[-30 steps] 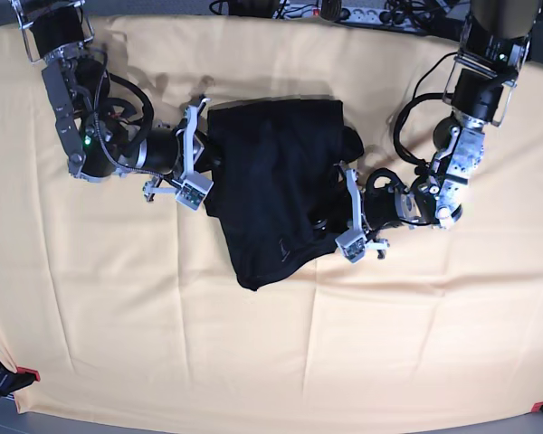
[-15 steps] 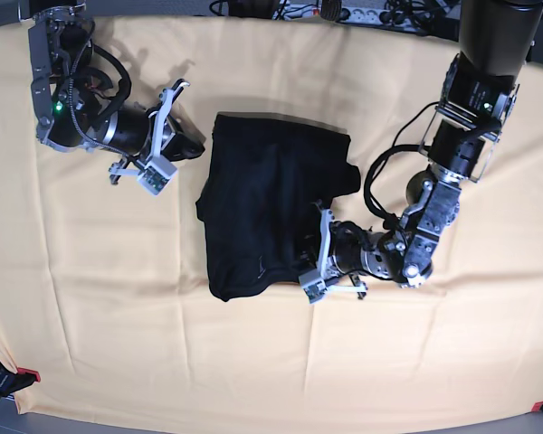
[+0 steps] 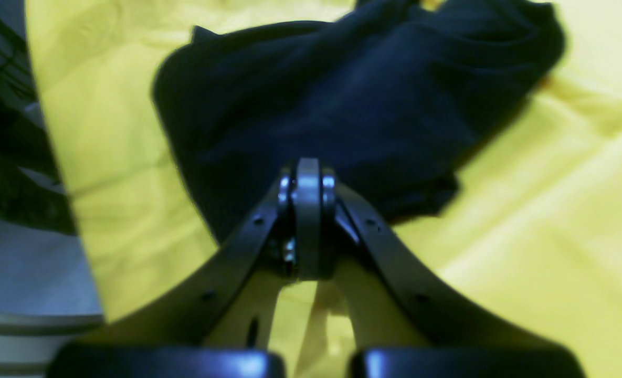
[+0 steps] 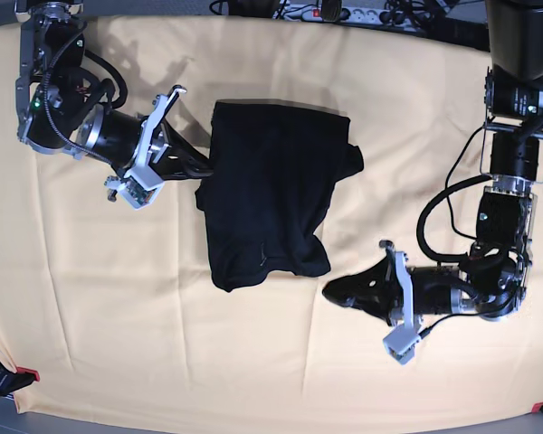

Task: Fold the T-shirt properly
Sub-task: 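Release the bundle and pat its edges flat with both grippers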

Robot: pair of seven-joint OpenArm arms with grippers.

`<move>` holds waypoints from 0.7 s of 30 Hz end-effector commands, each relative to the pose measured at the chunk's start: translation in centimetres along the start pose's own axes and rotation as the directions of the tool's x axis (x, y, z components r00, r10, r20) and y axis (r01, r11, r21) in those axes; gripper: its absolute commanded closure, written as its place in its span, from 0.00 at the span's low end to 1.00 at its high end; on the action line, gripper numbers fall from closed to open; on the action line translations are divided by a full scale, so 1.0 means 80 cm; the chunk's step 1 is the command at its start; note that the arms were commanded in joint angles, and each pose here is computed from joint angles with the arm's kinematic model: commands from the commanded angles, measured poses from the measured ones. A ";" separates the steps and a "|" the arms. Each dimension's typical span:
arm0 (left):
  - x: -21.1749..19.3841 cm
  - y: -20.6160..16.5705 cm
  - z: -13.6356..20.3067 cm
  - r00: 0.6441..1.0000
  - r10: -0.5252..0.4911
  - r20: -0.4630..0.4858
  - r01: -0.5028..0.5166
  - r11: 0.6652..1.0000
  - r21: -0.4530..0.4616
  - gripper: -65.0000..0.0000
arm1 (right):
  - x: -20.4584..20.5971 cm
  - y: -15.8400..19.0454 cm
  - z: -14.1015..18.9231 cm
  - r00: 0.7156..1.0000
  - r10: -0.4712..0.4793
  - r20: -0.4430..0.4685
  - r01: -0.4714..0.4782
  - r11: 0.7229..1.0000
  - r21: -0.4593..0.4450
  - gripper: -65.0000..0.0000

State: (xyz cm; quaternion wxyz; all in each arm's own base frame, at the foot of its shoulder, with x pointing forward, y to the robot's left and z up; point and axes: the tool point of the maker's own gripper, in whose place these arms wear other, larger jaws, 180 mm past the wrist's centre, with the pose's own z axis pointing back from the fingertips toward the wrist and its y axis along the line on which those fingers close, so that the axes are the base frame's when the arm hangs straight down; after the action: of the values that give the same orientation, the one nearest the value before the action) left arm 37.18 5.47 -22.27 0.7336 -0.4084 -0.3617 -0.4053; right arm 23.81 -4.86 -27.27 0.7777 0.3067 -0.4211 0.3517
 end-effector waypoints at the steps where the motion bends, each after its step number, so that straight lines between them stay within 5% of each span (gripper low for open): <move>1: 0.017 -0.008 -0.003 0.999 -0.022 0.039 0.023 0.999 -0.025 1.00 | 0.012 0.006 0.002 0.999 0.014 0.039 -0.014 1.000 0.018 1.00; 12: -0.082 -0.013 -0.067 0.998 0.043 -0.034 -0.041 0.997 0.059 1.00 | -0.042 0.044 -0.038 0.996 0.028 -0.085 -0.022 0.997 0.067 1.00; 21: -0.149 0.022 -0.026 0.982 0.026 -0.189 0.016 0.977 0.214 1.00 | -0.122 0.018 -0.040 0.935 0.043 -0.353 -0.052 0.999 -0.017 1.00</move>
State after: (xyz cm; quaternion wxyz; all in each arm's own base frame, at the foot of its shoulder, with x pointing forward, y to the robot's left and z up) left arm 33.29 7.57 -35.38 0.8139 -0.2913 -0.3110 -0.3949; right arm 19.91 -3.33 -36.58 0.8284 0.2441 -0.2970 0.4074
